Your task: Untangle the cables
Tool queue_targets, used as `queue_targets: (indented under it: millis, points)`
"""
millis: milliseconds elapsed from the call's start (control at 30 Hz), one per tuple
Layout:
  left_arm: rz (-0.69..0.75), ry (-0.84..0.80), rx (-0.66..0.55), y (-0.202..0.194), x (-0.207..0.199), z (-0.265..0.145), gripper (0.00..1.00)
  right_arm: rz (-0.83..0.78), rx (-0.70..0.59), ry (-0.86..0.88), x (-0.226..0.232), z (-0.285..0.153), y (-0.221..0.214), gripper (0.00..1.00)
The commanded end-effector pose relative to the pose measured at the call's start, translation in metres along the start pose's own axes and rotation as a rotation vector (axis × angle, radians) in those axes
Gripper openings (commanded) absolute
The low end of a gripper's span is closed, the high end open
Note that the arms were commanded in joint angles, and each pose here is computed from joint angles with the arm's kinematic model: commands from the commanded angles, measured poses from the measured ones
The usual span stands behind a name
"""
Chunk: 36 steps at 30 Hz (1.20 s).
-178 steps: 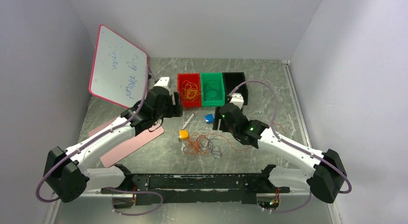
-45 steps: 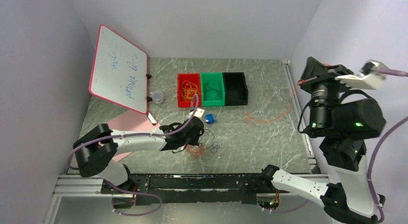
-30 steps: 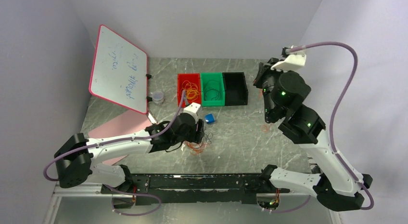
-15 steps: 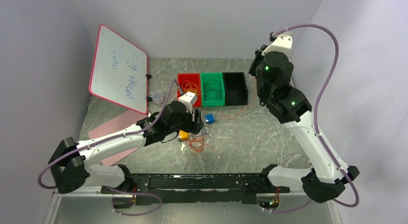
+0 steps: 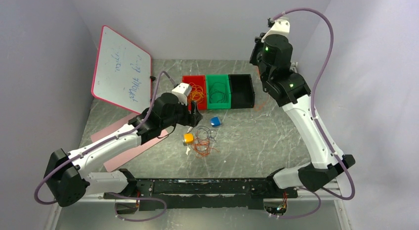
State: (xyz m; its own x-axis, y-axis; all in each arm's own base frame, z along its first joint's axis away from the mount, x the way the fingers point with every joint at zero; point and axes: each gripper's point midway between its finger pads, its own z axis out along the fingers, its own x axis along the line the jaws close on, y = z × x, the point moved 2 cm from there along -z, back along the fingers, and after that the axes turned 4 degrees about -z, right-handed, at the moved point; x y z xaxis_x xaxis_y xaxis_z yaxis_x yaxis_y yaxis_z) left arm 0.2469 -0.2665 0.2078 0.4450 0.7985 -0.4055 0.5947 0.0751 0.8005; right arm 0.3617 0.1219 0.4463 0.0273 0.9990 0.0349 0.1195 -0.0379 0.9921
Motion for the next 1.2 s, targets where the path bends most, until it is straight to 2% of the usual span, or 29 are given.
queue_targets:
  millis: [0, 267, 700, 933, 1167]
  points:
    - [0.018, -0.019, -0.001, 0.011, 0.004, -0.006, 0.71, -0.002, -0.031, -0.001, -0.008, 0.005, 0.019, 0.0]
    - [0.059, 0.044, 0.002, 0.015, 0.024, -0.007, 0.71, 0.011, -0.059, 0.007, -0.016, 0.033, 0.029, 0.0]
    - [0.09, 0.07, 0.015, 0.013, 0.031, -0.003, 0.7, 0.062, -0.055, 0.093, -0.03, 0.084, 0.03, 0.0]
    - [0.094, 0.077, 0.026, 0.012, 0.033, 0.0, 0.68, 0.087, -0.011, 0.118, -0.035, 0.113, 0.013, 0.0]
    - [0.092, 0.077, 0.025, 0.01, 0.033, -0.001, 0.68, 0.092, 0.031, 0.227, -0.017, 0.13, -0.003, 0.0]
